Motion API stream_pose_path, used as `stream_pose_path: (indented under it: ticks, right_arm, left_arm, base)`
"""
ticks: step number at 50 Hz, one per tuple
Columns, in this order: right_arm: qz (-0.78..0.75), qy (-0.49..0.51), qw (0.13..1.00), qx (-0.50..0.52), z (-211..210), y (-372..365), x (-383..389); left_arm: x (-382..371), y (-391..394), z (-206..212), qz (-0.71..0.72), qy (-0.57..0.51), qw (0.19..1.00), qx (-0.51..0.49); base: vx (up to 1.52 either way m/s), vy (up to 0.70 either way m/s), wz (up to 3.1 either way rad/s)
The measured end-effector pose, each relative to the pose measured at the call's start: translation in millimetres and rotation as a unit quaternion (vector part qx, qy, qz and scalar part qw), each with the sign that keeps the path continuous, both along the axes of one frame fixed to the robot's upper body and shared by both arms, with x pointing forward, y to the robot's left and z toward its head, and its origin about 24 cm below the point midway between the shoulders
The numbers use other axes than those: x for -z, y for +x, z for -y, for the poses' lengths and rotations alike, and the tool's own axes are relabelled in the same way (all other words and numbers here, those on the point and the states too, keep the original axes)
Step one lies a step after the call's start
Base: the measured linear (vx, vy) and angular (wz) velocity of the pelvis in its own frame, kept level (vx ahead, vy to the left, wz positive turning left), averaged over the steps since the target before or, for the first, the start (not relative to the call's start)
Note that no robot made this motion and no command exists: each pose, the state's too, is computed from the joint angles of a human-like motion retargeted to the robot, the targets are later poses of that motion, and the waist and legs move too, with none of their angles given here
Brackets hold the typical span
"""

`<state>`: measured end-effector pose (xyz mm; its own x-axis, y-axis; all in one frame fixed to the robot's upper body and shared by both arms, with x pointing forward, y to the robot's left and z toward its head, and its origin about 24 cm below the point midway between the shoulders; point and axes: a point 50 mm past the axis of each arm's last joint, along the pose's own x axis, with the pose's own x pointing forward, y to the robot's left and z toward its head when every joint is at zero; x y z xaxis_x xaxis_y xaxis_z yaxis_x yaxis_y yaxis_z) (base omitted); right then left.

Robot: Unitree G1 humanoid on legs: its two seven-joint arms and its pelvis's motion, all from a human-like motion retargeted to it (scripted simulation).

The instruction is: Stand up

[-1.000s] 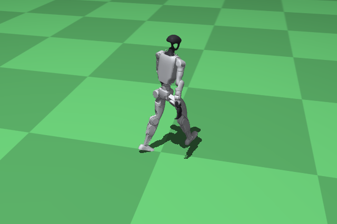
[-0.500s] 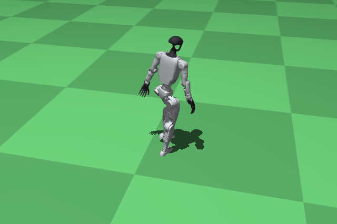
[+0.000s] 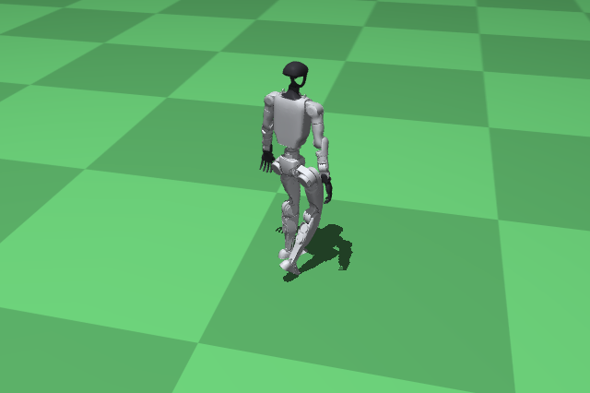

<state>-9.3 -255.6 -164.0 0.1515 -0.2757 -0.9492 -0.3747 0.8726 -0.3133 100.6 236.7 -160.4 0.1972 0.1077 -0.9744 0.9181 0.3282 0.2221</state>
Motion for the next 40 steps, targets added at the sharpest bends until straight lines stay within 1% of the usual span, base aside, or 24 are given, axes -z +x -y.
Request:
stream_pose_path:
  ticks: [5, 10, 14, 20, 22, 25, 28, 30, 32, 35, 40]
  right_arm:
    - [-0.039, 0.009, 0.997, 0.065, -3, -36, -2]
    - [-0.063, 0.015, 0.995, 0.077, -6, -50, -3]
    - [-0.053, 0.010, 0.996, 0.070, -5, -47, -2]
    - [-0.014, 0.009, 0.997, 0.071, -3, -24, 0]
    - [0.002, 0.012, 0.997, 0.070, -4, -16, 1]
    - [0.031, 0.012, 0.998, 0.060, -2, 1, 1]
    - [0.070, -0.005, 0.997, 0.044, 12, 27, -3]
    - [0.097, -0.023, 0.995, 0.032, 24, 43, -9]
    - [0.124, -0.043, 0.991, 0.026, 37, 59, -16]
    - [0.157, -0.062, 0.985, 0.038, 50, 76, -24]
    - [0.142, -0.070, 0.986, 0.046, 57, 77, -26]
  left_arm:
    - [-28, 92, 48, 0.154, -0.072, 0.979, 0.113]
    - [-53, 133, 88, 0.239, -0.116, 0.943, 0.199]
    - [-52, 131, 101, 0.238, -0.123, 0.933, 0.241]
    - [-28, 98, 82, 0.139, -0.063, 0.950, 0.272]
    - [-18, 79, 61, 0.096, -0.022, 0.961, 0.258]
    - [-9, 47, 23, 0.035, 0.046, 0.976, 0.212]
    - [-6, 17, -7, -0.013, 0.098, 0.986, 0.131]
    - [-6, -2, -25, -0.042, 0.112, 0.991, 0.066]
    - [-7, -16, -36, -0.064, 0.108, 0.992, 0.003]
    - [-7, -31, -44, -0.074, 0.101, 0.990, -0.062]
    - [-1, -66, -41, -0.057, 0.083, 0.985, -0.140]
  base:
    - [0.57, 0.15, 1.58]
    - [0.54, -0.05, 2.07]
    - [0.62, -0.16, 2.59]
    - [0.46, -0.16, 1.30]
    - [0.38, -0.21, 0.98]
    - [0.48, -0.36, 1.36]
    - [0.23, -0.23, 1.46]
    - [0.29, -0.10, 1.08]
    - [0.26, 0.16, 1.18]
    - [0.05, -0.06, 1.84]
    - [-0.04, -0.33, 1.36]
